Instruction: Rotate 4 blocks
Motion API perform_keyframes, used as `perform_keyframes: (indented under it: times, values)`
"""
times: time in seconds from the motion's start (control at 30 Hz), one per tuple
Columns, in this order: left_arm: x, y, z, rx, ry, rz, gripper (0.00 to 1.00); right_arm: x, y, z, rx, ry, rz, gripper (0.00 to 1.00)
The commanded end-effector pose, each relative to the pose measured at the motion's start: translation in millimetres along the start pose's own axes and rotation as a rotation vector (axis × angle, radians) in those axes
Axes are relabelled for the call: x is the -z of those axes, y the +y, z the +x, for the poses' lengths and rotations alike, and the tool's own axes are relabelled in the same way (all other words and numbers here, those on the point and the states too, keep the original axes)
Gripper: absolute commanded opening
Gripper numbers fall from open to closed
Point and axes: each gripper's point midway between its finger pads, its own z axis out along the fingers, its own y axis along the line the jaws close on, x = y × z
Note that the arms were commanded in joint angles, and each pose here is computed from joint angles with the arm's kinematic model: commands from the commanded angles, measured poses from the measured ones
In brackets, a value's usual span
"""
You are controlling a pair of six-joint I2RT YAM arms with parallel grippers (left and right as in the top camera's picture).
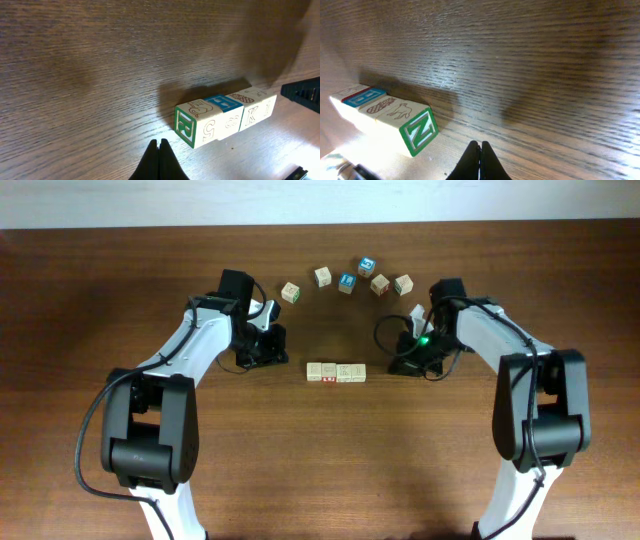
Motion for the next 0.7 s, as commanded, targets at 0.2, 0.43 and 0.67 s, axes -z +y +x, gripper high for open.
perform_keyframes:
  times: [0.2,0.43,0.67]
  values:
    - [-20.1,-4.6,8.6,-0.041,0.022,-0.02,0.0,-11.1,26.3,10.3,0.02,0.002,0.031,0.05]
    - [-33.1,-20.7,19.5,0.028,0.039,-0.046,0.0,-11.1,25.6,12.6,0.015,0.011,0.033,0.04]
    - [-36.3,-14.5,21.3,0.051,0.026,-0.131,0.0,-11.1,25.6,12.7,0.014,0.011,0.033,0.04]
